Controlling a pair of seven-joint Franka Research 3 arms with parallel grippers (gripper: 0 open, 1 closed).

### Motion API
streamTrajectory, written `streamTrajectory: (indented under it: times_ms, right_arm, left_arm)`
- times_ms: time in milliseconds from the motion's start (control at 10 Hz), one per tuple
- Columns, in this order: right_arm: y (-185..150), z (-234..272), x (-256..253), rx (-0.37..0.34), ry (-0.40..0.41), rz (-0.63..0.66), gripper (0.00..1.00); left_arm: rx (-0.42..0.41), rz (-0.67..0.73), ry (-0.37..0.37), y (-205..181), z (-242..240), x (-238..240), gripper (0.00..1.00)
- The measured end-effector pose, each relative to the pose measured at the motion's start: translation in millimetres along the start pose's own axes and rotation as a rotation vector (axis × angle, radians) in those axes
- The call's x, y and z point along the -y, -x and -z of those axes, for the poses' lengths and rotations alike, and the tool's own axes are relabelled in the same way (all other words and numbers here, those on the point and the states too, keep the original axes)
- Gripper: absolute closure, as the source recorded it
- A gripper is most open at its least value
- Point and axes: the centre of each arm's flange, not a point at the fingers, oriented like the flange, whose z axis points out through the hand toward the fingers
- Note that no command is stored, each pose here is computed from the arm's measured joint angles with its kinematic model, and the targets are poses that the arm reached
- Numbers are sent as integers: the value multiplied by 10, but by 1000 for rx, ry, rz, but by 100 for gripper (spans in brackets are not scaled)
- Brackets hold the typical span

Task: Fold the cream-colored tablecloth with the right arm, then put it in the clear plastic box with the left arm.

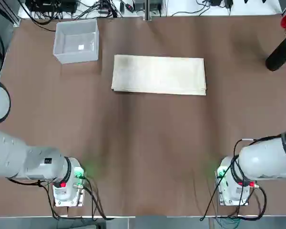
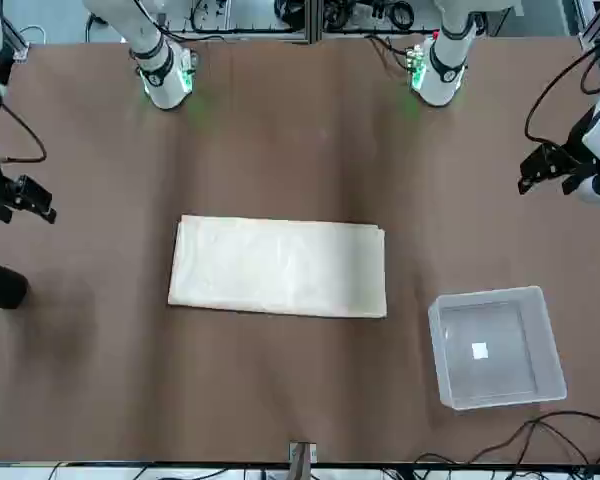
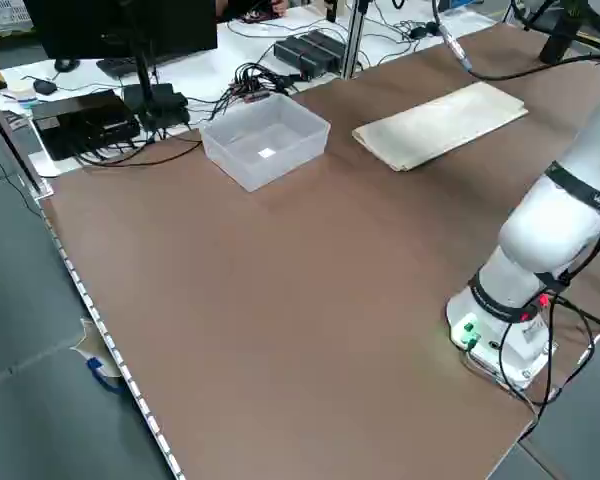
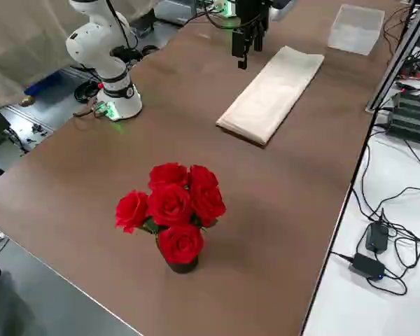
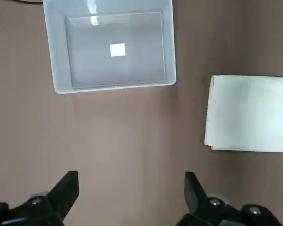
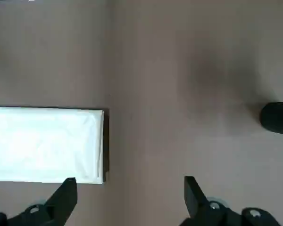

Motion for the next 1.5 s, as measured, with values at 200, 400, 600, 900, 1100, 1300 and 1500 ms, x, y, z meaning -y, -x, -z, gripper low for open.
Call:
streamTrajectory:
  times_ms: [200,400,600,900,1100,1300,1500]
  right_arm:
    - [0,0,0,0,0,0,0]
    - [0,-2,0,1,0,0,0]
    - [-2,-9,0,2,0,0,0]
    - [-6,-221,14,30,-44,-13,0]
    - [15,-679,-42,85,-171,-74,0]
    - [47,-1176,-52,128,-256,-121,0]
    - [87,-1689,-6,140,-334,-121,0]
  left_arm:
    - [0,1,0,0,0,5,1]
    - [0,2,0,-1,0,13,1]
    - [1,-1,0,-2,-4,13,1]
    - [1,-2,0,-3,-5,13,1]
    - [1,-4,0,-3,-6,5,1]
    - [3,-5,0,-9,-18,-2,0]
    - [5,-3,0,-20,-39,-6,0]
